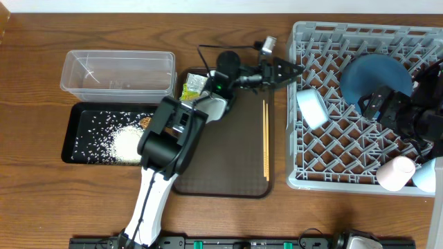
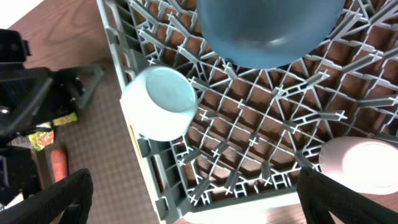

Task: Sort waste into correct bins and load items into the dishwasher rack
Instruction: 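Place the bowl in the rack and withdraw the left gripper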

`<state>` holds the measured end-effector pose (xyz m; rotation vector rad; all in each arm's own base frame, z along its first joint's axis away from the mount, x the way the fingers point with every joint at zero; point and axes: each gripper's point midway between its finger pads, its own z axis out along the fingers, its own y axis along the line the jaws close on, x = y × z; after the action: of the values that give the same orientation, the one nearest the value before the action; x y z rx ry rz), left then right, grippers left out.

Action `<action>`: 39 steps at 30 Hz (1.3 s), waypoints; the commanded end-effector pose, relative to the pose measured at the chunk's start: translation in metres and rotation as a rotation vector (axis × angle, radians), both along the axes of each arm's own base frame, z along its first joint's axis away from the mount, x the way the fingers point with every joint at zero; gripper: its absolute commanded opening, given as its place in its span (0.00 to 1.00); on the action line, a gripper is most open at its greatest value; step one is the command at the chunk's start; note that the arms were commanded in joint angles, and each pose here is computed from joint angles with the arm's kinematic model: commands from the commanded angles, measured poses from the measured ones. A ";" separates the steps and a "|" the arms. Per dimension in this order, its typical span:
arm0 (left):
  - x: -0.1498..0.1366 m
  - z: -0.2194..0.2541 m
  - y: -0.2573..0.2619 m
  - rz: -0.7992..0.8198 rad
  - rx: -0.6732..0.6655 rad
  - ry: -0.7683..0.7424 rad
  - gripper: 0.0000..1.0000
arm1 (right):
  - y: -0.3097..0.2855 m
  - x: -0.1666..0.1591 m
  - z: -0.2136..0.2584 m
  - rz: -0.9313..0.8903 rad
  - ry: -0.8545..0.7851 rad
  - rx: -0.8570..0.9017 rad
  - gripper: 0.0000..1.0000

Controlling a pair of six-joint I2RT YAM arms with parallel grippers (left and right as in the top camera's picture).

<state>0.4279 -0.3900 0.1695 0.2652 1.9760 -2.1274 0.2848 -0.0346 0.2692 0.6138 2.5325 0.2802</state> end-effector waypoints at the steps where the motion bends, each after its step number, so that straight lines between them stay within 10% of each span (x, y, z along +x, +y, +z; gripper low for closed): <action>1: 0.005 0.008 0.022 -0.032 0.002 -0.046 0.86 | -0.001 -0.001 0.000 -0.014 0.002 0.003 0.97; 18: 0.039 0.108 0.115 0.195 0.099 -0.231 0.87 | 0.054 0.016 0.013 0.287 -0.104 0.003 0.97; 25: 0.021 0.053 0.187 0.543 0.812 -0.198 0.97 | 0.073 0.018 0.016 0.334 -0.120 0.014 0.98; 33: -0.078 -0.008 0.244 0.315 1.405 -0.135 0.99 | 0.081 0.021 0.014 0.361 -0.120 0.014 0.99; 39: -0.120 -0.066 0.260 0.177 1.583 -0.051 0.89 | 0.075 0.031 0.015 0.343 -0.142 -0.019 0.99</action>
<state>0.3182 -0.1531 0.1398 0.2289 2.8919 -0.2819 0.3109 0.0416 0.2862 0.1320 2.4884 0.4239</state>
